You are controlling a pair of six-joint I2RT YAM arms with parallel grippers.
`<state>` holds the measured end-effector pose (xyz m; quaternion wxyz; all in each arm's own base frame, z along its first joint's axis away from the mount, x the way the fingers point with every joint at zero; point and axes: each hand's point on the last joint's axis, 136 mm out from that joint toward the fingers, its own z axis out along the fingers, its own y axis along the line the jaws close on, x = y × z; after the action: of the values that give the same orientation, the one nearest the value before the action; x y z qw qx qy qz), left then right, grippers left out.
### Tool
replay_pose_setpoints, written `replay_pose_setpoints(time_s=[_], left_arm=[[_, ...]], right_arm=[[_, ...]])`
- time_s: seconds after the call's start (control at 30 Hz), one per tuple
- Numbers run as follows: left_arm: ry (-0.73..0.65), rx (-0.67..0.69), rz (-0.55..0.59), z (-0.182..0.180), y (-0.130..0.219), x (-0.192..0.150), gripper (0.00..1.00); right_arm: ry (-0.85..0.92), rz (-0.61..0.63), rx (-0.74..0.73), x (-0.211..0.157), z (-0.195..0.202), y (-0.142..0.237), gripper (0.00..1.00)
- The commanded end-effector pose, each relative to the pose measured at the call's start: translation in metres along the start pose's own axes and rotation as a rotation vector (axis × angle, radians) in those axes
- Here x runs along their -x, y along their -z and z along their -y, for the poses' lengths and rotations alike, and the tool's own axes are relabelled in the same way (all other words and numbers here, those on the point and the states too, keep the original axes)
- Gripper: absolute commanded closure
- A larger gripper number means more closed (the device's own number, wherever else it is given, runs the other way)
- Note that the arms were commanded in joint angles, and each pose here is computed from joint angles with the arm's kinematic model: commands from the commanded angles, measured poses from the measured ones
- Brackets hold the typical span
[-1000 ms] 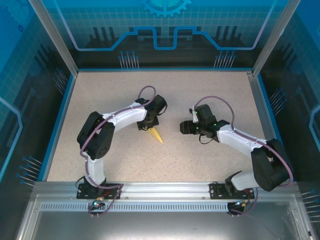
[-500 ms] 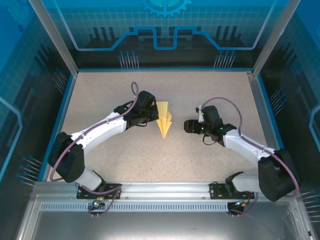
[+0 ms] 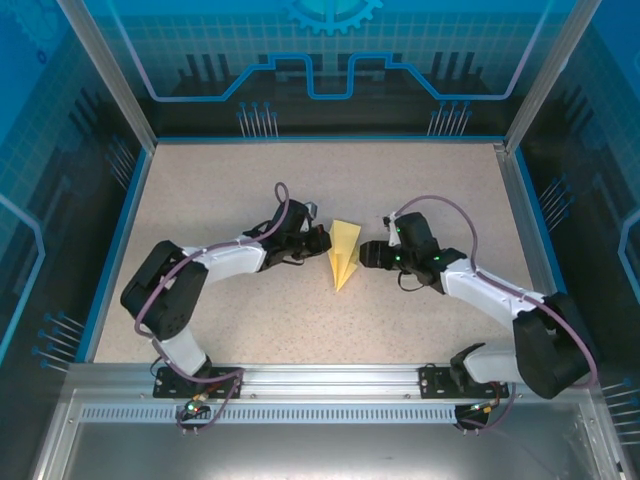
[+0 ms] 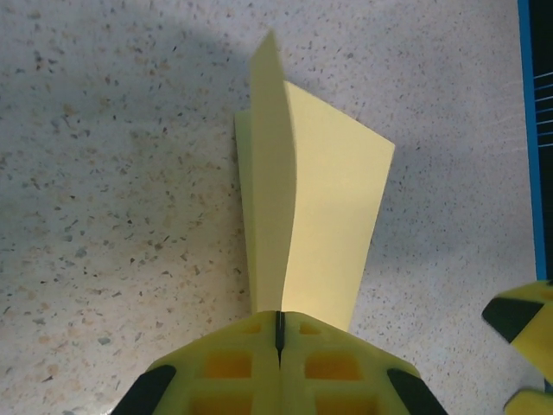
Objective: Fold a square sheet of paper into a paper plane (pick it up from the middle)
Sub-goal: Turn over a paper plane at the center of the table, then move the paper plane to the center of the table.
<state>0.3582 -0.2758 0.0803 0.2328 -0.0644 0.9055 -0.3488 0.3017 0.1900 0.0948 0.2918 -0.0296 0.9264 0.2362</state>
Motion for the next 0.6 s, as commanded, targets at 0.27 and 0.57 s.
replay_pose_setpoints(time_s=[0.27, 0.57], left_arm=[[0.123, -0.037, -0.007, -0.043, -0.014, -0.011, 1.00], [0.126, -0.027, -0.020, -0.048, -0.011, -0.016, 1.00]], right_arm=[[-0.010, -0.124, 0.126, -0.007, -0.047, -0.037, 0.40], [0.046, -0.232, 0.104, -0.022, -0.066, -0.059, 0.51]])
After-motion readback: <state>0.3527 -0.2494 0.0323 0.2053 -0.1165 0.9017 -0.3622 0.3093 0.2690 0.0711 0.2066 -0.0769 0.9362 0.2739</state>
